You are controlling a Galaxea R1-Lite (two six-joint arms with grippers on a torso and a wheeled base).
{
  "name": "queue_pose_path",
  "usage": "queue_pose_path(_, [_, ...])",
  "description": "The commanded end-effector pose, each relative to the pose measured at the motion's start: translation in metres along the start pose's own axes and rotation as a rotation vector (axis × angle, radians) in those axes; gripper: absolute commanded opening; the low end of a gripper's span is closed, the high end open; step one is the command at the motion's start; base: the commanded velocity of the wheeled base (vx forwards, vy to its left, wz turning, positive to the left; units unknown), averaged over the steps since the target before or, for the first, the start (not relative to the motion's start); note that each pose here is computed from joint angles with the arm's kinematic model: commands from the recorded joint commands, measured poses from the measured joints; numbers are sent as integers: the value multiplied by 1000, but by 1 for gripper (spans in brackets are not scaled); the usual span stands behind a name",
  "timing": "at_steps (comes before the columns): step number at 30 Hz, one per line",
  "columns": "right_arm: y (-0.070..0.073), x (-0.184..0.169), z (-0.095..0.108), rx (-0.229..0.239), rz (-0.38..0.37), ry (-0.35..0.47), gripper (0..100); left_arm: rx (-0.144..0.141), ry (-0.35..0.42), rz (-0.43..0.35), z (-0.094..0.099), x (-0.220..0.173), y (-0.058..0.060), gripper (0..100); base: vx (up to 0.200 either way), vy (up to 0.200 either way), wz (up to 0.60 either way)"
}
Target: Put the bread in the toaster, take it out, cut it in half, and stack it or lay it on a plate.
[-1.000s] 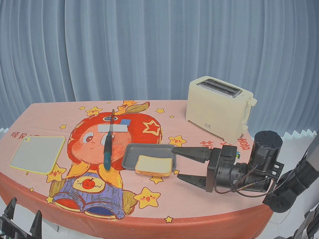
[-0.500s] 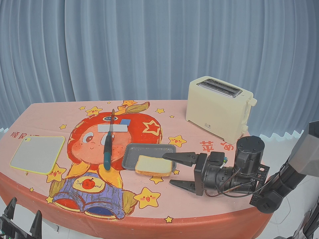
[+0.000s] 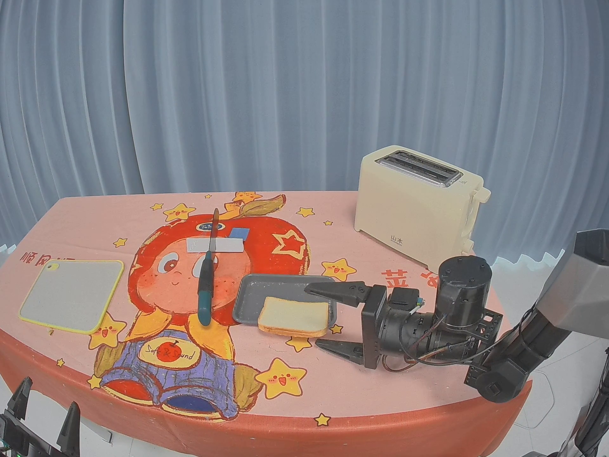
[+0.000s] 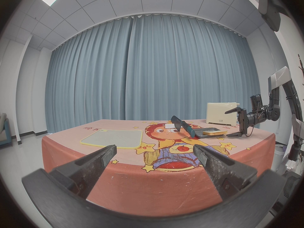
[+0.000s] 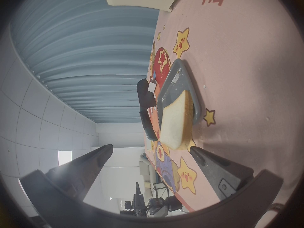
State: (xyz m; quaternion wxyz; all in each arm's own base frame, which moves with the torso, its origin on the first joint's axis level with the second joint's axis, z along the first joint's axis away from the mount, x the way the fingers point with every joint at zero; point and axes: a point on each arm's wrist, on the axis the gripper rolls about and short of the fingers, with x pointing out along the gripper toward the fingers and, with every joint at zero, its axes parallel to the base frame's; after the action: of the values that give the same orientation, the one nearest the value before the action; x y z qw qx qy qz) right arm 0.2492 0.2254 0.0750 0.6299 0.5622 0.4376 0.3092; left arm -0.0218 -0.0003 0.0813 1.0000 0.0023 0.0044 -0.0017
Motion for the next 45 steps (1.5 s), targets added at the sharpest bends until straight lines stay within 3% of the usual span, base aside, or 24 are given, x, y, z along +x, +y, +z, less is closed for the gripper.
queue_pose_path(1, [2,3,5,8,14,-8,100,0,20,0,-5,1,0,100,0,0,0])
queue_pose_path(9, [0,13,9,39,-23,-6,100,0,19,-1,-5,1,0,100,0,0,0])
queue_pose_path(24, [-1,16,12,55,-39,-8,100,0,19,-1,-5,1,0,100,0,0,0])
queue_pose_path(26, [-6,18,8,74,-91,4,100,0,19,0,-5,1,0,100,0,0,0])
queue_pose_path(27, [-6,18,8,78,-99,5,0,0,19,0,-5,1,0,100,0,0,0])
queue_pose_path(45, [-4,21,9,81,-115,6,0,0,19,0,-5,1,0,100,0,0,0])
